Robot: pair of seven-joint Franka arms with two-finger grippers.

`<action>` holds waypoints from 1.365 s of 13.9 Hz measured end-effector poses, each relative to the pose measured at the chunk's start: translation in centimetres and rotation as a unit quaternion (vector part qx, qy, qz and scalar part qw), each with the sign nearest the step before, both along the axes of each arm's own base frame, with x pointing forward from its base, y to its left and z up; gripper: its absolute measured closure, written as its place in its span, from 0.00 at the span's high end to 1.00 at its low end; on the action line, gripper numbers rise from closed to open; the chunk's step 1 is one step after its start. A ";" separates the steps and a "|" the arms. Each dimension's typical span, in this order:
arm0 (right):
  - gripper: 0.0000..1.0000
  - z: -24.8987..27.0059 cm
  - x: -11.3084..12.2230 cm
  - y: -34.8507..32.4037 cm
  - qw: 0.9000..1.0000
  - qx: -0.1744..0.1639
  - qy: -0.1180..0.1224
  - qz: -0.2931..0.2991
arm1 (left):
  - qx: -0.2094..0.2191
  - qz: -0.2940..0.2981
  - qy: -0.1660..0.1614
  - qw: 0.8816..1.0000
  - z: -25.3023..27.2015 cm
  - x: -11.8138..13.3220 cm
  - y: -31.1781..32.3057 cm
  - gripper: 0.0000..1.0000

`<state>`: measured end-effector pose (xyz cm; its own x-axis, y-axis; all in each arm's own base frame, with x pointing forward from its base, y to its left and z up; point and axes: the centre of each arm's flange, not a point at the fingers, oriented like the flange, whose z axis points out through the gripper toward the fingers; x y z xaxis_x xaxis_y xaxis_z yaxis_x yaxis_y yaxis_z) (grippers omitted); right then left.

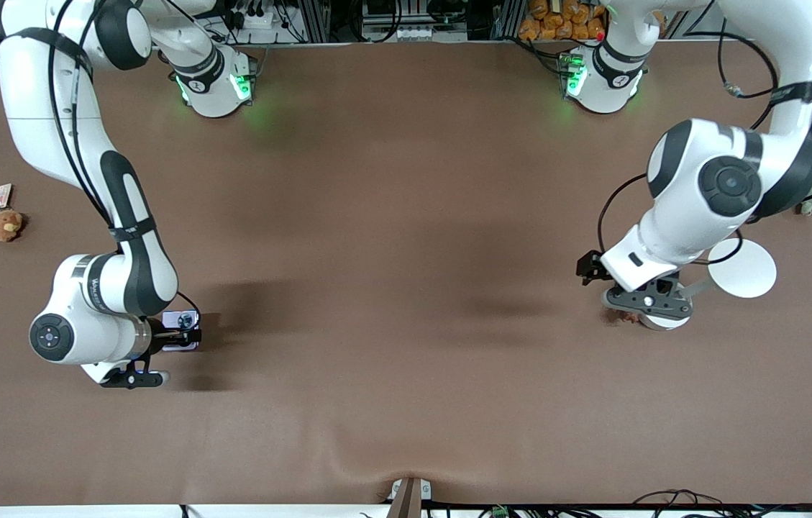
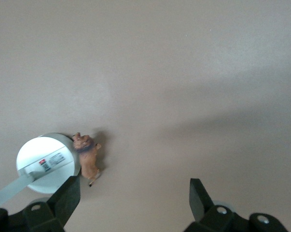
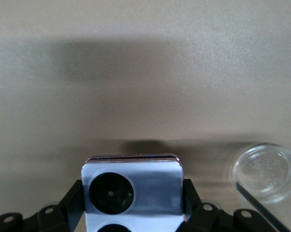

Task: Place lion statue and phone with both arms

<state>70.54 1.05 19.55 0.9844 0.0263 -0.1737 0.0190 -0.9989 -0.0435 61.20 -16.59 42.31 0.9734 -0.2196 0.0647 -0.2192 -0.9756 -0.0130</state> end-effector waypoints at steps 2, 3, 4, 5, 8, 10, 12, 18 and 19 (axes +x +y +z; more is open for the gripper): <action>0.84 -0.6 -0.1 0.0 1.000 0.000 0.002 0.002 | 0.005 0.005 -0.003 1.000 2.7 -0.3 0.6 1.00; 0.91 -0.6 -0.1 0.1 1.000 0.000 0.002 0.002 | 0.008 0.010 -0.002 1.000 4.2 -0.4 1.2 1.00; 0.99 -0.6 -0.1 0.1 1.000 0.000 0.002 0.003 | 0.012 0.017 0.000 1.000 5.6 -0.5 2.0 1.00; 1.00 -0.6 -0.1 0.1 1.000 0.000 0.002 0.003 | 0.015 0.027 0.002 1.000 7.2 -0.6 3.1 1.00; 1.00 0.0 0.2 0.2 1.000 0.001 -0.004 0.004 | 0.017 0.051 0.000 0.999 12.4 -0.2 5.7 1.00; 1.00 1.8 1.0 0.5 1.000 0.003 -0.022 0.007 | 0.019 0.059 0.005 0.998 15.0 -0.4 6.5 1.00; 1.00 5.4 1.8 0.8 0.999 0.005 -0.050 0.008 | 0.019 0.070 0.001 0.997 17.0 -0.6 7.8 1.00; 1.00 21.7 0.0 1.4 0.997 0.017 -0.076 0.017 | 0.008 0.084 0.011 0.996 21.4 -3.5 11.3 1.00; 1.00 24.8 -1.2 1.0 0.997 0.015 -0.071 0.018 | 0.002 0.082 0.010 0.997 22.0 -3.9 11.5 1.00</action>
